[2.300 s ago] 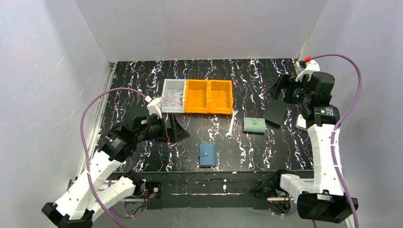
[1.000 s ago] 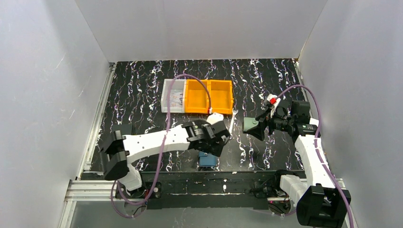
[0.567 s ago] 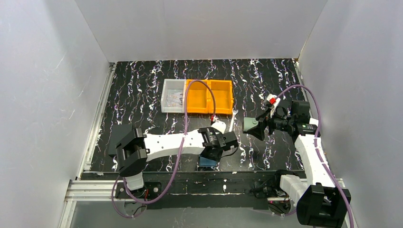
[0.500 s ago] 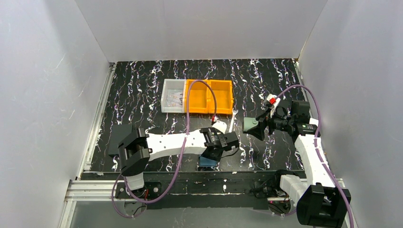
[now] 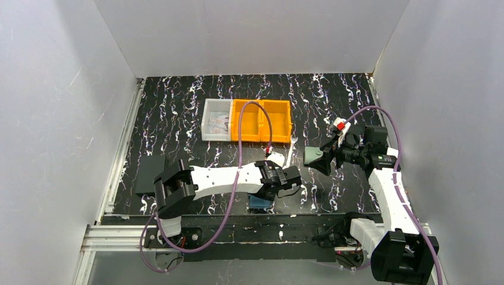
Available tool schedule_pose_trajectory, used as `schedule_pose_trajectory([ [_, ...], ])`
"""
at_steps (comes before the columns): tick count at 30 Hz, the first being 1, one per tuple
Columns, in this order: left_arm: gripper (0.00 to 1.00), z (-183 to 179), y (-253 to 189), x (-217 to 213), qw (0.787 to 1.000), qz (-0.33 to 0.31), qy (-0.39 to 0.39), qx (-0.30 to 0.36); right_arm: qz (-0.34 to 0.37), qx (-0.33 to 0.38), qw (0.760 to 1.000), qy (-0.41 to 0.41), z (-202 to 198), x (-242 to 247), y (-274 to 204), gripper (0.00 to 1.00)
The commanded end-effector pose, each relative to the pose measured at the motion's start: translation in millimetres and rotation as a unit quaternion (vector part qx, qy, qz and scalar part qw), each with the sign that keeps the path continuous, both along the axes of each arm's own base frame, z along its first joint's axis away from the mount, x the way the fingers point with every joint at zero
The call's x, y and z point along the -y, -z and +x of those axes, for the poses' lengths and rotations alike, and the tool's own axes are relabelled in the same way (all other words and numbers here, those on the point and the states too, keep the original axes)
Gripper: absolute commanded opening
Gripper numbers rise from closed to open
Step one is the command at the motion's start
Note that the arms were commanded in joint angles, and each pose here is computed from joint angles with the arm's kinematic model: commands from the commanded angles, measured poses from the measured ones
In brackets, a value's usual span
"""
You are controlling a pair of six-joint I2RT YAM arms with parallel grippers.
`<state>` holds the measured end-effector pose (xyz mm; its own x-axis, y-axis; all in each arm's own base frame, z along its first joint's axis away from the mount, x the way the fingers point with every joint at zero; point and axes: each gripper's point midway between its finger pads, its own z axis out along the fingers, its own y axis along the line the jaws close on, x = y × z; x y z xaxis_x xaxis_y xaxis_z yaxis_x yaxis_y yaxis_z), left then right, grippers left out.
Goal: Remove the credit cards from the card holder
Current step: Open the card holder at the center of the board.
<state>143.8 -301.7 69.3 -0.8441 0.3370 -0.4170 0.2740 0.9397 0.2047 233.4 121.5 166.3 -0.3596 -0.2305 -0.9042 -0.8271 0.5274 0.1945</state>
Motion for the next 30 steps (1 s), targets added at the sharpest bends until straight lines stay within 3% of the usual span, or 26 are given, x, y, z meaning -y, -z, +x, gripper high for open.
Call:
schedule_pose_trajectory([
  [1, 0.42, 6.5, 1.4, -2.2, 1.0, 0.012, -0.012, 0.02, -0.001, 0.016, 1.0, -0.002, 2.9, 0.6, -5.6, 1.0],
  [17, 0.41, 12.5, 14.4, -15.7, 0.998, 0.031, -0.027, 0.036, -0.003, 0.016, 1.0, -0.001, 1.8, 0.9, -5.3, 1.0],
  [30, 0.28, 16.3, 23.3, -21.4, 0.998, 0.024, -0.037, 0.037, -0.002, 0.015, 1.0, -0.003, 0.8, 0.5, -5.8, 1.0],
])
